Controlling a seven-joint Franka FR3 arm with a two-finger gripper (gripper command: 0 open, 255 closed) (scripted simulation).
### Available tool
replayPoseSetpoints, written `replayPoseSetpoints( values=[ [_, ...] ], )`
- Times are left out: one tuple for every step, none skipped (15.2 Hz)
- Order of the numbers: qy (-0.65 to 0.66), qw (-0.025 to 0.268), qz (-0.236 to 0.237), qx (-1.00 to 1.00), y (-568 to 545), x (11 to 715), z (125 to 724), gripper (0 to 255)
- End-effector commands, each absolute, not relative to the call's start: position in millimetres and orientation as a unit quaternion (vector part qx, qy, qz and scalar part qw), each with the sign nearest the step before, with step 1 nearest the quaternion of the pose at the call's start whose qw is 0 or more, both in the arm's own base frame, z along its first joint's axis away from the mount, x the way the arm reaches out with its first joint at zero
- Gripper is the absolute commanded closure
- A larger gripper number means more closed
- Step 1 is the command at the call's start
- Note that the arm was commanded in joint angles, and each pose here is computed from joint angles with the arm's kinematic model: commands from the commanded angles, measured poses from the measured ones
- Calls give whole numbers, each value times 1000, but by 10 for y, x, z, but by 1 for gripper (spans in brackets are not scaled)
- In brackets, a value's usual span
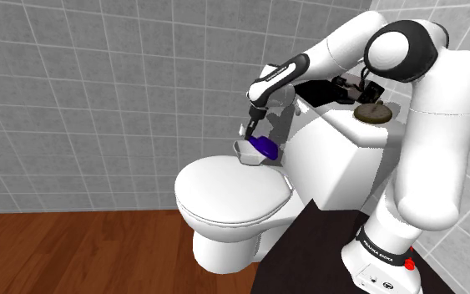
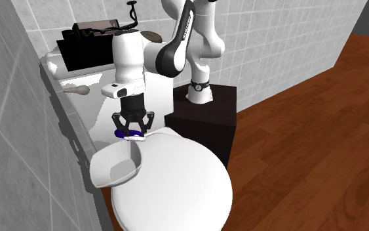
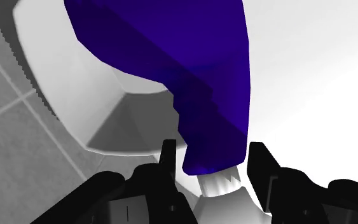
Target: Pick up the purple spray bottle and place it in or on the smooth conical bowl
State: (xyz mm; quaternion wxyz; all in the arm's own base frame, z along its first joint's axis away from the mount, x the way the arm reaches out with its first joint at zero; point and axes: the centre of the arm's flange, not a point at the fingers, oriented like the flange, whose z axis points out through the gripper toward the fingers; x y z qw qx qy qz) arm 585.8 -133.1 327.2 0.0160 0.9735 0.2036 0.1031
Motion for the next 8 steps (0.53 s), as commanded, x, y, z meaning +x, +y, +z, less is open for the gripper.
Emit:
replayPoseSetpoints(
  values=[
    [204,16,103,973,-1461,6090,3287,255],
    [204,16,103,973,-1528,6203,3297,255],
    [204,16,103,973,-1596,6316,3306,255],
    [204,16,103,973,-1664,6429,3315,255],
    [204,16,103,973,-1684,6462,3318,255],
    [204,16,103,973,-1684,6462,3265,255],
    [204,16,103,973,-1684,6462,3212,255],
    [204,16,103,973,-1684,6462,3159,255]
  ],
)
